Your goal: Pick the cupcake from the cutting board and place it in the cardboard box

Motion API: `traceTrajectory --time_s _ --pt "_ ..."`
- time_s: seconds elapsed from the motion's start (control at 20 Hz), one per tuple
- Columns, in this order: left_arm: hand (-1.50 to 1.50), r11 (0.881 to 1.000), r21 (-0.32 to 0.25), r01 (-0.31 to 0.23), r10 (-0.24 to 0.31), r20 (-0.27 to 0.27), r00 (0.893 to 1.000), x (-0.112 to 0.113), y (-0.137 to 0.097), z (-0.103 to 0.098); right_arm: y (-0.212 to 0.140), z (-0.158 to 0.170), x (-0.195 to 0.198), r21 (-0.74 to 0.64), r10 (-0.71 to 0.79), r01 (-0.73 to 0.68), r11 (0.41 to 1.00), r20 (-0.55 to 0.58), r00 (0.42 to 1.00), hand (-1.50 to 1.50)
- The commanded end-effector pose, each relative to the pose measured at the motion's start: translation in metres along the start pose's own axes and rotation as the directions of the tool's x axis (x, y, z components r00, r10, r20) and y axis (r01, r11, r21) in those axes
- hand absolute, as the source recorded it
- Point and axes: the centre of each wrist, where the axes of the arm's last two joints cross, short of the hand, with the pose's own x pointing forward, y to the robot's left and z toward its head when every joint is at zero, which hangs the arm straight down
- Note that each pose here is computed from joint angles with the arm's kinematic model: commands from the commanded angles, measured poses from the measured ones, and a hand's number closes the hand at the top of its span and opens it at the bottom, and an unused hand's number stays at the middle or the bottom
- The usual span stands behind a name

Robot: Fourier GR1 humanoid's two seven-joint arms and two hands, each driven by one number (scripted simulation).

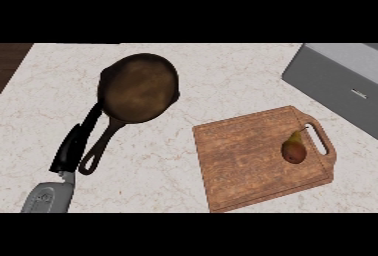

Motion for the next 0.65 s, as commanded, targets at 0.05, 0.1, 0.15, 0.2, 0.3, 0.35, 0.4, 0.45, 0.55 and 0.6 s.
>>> traceTrajectory --time_s 0.05,0.1,0.15,0.2,0.3,0.35,0.4,0.45,0.55,0.6 --pt "0.0 1.0 0.009 -0.001 0.001 0.008 1.0 0.009 -0.012 0.006 -0.048 -0.012 -0.036 -0.07 -0.013 0.016 0.997 0.038 0.999 -1.5" --pt "0.0 1.0 0.005 0.015 -0.015 0.012 1.0 -0.006 -0.004 -0.003 -0.044 -0.01 -0.037 -0.052 -0.028 0.03 0.998 0.029 0.999 -1.5" --pt "0.0 1.0 0.002 0.003 -0.003 -0.018 1.0 -0.01 0.011 0.012 -0.052 -0.006 -0.049 -0.091 -0.004 0.007 0.996 0.036 0.999 -1.5" --pt "0.0 1.0 -0.002 0.006 -0.006 0.014 1.0 0.003 0.025 0.01 -0.052 -0.011 -0.045 -0.072 -0.045 0.048 0.996 0.033 0.998 -1.5" --pt "0.0 1.0 0.02 0.008 -0.008 -0.008 1.0 -0.007 -0.013 -0.003 -0.068 -0.011 -0.058 -0.07 -0.029 0.031 0.997 0.024 0.999 -1.5" --pt "0.0 1.0 0.002 -0.007 0.008 -0.012 1.0 -0.014 -0.002 0.003 -0.07 -0.01 -0.063 -0.057 0.007 -0.006 0.998 0.033 0.999 -1.5" --pt "0.0 1.0 -0.006 0.005 -0.005 -0.013 1.0 -0.01 0.006 0.005 -0.073 -0.005 -0.07 -0.054 0.025 -0.024 0.998 0.012 1.0 -1.5" --pt "0.0 1.0 -0.005 0.014 -0.014 -0.017 1.0 -0.013 -0.006 -0.004 -0.072 -0.003 -0.074 -0.036 0.019 -0.018 0.999 0.018 1.0 -1.5" --pt "0.0 1.0 0.001 -0.003 0.003 -0.004 1.0 -0.002 0.01 -0.001 -0.093 -0.013 -0.076 -0.033 0.027 -0.027 0.999 0.026 0.999 -1.5" --pt "0.0 1.0 -0.002 0.012 -0.012 0.001 1.0 -0.017 0.008 0.01 -0.085 -0.006 -0.079 -0.03 0.02 -0.02 0.999 0.013 1.0 -1.5"
